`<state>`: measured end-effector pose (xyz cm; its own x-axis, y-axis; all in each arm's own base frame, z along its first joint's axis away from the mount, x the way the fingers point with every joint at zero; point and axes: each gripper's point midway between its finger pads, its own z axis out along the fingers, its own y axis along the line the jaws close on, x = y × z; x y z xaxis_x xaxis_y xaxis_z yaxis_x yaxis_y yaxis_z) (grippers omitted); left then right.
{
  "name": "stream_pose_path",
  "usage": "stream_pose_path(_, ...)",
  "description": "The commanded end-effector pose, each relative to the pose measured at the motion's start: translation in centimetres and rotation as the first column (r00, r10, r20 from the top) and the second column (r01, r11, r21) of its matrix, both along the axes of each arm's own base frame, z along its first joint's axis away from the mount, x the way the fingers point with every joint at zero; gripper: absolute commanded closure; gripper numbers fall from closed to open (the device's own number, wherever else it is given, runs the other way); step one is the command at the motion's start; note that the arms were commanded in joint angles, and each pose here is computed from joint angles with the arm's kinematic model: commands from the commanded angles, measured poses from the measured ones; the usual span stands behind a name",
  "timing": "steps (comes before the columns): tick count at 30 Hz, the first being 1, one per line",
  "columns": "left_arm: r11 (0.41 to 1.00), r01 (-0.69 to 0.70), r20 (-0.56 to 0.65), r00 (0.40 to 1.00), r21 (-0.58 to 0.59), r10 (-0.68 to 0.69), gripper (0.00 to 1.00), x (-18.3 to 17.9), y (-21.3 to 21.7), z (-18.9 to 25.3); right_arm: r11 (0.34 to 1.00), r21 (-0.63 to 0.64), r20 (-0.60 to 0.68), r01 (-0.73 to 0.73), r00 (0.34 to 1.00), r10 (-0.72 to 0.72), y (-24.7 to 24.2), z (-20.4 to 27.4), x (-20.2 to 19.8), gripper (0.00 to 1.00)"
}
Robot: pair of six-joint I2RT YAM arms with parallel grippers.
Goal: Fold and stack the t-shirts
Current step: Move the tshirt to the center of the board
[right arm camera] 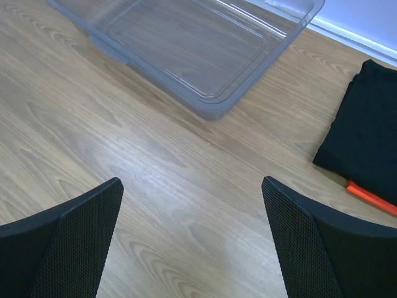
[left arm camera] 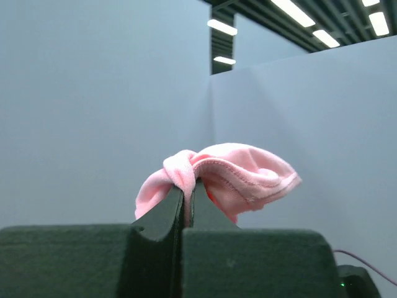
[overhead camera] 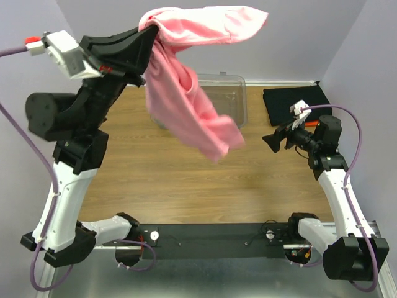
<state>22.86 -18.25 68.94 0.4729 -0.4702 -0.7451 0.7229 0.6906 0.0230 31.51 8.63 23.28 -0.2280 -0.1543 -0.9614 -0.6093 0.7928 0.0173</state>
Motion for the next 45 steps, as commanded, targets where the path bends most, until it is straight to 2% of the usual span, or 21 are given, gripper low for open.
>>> stream_pose_path(1,0.977,0.179,-0.126,0.978,0.117,-0.165,1.0,2.5,-4.8,-5.3,0.999,-0.024,-0.005,0.028,1.0,-0.028,-0.6,-0.4,-0.2,0.0)
stream_pose_path(7,0.962,0.232,-0.151,0.966,0.147,-0.21,1.0,1.5,-5.4,-7.3,0.999,-0.032,-0.007,0.039,0.999,-0.04,-0.9,-0.6,0.0,0.0)
stream_pose_path(13,0.913,0.335,-0.206,0.934,0.233,-0.291,1.0,0.9,-7.8,-13.1,0.998,-0.037,-0.01,0.05,0.999,-0.05,-1.1,-0.8,0.1,0.0)
stream_pose_path(22,0.854,0.431,-0.265,0.894,0.292,-0.361,1.0,-0.9,-10.7,-18.9,0.997,-0.043,-0.019,0.062,0.998,-0.063,-1.4,-1.2,0.3,0.0)
stream_pose_path(32,0.833,0.468,-0.37,0.86,0.295,-0.352,1.0,1.0,-13.9,-23.5,0.996,-0.048,-0.022,0.077,0.997,-0.078,-1.8,-1.3,0.5,0.0)
stream_pose_path(45,0.816,0.456,-0.488,0.835,0.355,-0.255,1.0,4.0,-16.7,-31.1,0.996,-0.044,-0.025,0.074,0.997,-0.075,-1.7,-1.3,0.5,0.0)
